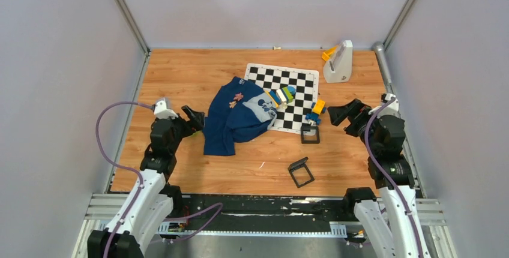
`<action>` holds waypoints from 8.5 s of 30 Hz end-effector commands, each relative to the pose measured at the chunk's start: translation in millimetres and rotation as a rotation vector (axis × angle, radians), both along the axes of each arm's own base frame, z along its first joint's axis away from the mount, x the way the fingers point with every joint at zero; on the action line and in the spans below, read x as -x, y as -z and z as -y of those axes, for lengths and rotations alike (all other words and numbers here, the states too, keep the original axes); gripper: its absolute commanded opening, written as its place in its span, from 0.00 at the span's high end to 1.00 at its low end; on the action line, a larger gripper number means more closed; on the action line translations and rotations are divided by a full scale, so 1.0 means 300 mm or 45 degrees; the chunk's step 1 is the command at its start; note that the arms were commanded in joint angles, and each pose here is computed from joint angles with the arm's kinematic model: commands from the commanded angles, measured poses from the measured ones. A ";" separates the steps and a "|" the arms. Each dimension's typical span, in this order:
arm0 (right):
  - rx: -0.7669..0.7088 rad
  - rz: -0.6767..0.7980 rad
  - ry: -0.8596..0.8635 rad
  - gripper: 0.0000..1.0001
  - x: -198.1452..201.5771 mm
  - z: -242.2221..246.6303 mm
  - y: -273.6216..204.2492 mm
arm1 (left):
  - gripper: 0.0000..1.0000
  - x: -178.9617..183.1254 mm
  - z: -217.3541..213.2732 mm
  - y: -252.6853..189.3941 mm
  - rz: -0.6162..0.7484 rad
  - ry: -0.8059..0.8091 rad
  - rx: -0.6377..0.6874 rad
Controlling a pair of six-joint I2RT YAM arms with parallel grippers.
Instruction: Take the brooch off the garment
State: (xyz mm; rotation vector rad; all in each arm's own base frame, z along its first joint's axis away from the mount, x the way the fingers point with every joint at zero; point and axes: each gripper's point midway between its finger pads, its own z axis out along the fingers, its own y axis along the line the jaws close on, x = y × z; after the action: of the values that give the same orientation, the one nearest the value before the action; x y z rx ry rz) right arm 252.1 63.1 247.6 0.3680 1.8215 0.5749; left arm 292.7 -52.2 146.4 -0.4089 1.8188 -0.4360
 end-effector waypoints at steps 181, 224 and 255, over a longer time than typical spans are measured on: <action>0.133 -0.266 -1.130 0.33 0.115 -0.887 0.234 | 1.00 0.204 0.537 -0.178 -0.129 0.884 -0.249; -0.732 -0.050 -1.275 0.37 0.097 -0.918 -0.149 | 1.00 0.271 0.587 -0.623 0.538 0.867 0.812; -0.017 -0.434 -1.113 0.41 0.159 -0.922 0.275 | 0.62 0.347 0.463 0.047 -0.415 0.691 0.108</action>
State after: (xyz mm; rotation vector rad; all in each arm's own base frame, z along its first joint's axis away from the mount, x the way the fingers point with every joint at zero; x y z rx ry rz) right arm 212.8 322.4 189.1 -0.2373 2.1903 1.3610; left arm 202.6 -196.8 143.7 -0.0184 2.2037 -0.8461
